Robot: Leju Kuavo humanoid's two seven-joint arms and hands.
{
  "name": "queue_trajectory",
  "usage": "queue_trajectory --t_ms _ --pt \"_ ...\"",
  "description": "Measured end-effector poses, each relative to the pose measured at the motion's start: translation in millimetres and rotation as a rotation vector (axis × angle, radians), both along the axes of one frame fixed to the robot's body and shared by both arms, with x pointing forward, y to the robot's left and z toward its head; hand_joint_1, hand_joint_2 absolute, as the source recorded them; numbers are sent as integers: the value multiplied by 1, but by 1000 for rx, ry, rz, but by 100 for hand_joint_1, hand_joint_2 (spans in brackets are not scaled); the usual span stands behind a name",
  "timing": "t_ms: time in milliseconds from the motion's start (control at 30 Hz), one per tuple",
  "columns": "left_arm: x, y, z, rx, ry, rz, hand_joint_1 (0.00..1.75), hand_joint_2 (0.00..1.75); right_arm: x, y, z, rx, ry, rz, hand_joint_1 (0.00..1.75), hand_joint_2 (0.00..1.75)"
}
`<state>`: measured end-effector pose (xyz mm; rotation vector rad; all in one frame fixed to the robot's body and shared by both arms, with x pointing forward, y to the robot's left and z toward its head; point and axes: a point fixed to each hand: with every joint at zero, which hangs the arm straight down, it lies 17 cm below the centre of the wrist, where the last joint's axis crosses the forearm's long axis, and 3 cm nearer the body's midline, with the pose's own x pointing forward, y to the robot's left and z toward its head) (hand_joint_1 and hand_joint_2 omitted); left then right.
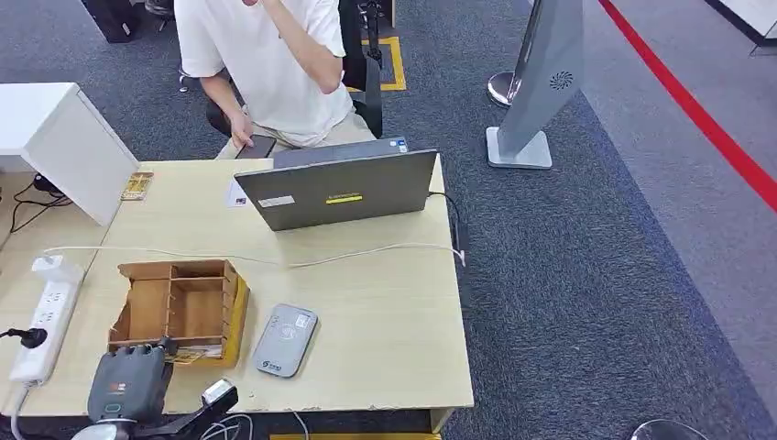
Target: Pass the card to the sensor for recognition and then transmit it.
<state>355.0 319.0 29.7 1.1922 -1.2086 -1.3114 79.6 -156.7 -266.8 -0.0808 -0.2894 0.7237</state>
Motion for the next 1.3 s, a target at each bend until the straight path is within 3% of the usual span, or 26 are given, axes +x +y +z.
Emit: queue_trajectory --t_ms 467,633,933,1300 --pt "1 -3 7 4 -36 -4 175 175 0 0 0 -2 -1 1 0 0" --pt "-5 -16 32 36 -121 -36 175 175 0 -2 0 -9 -4 -8 0 0" --pt "-29 -72 85 31 -263 -152 175 175 0 -5 -1 -11 -3 -45 0 0" --pt "-39 -92 120 12 -349 -226 175 175 0 -5 -1 -10 -2 -53 0 0"
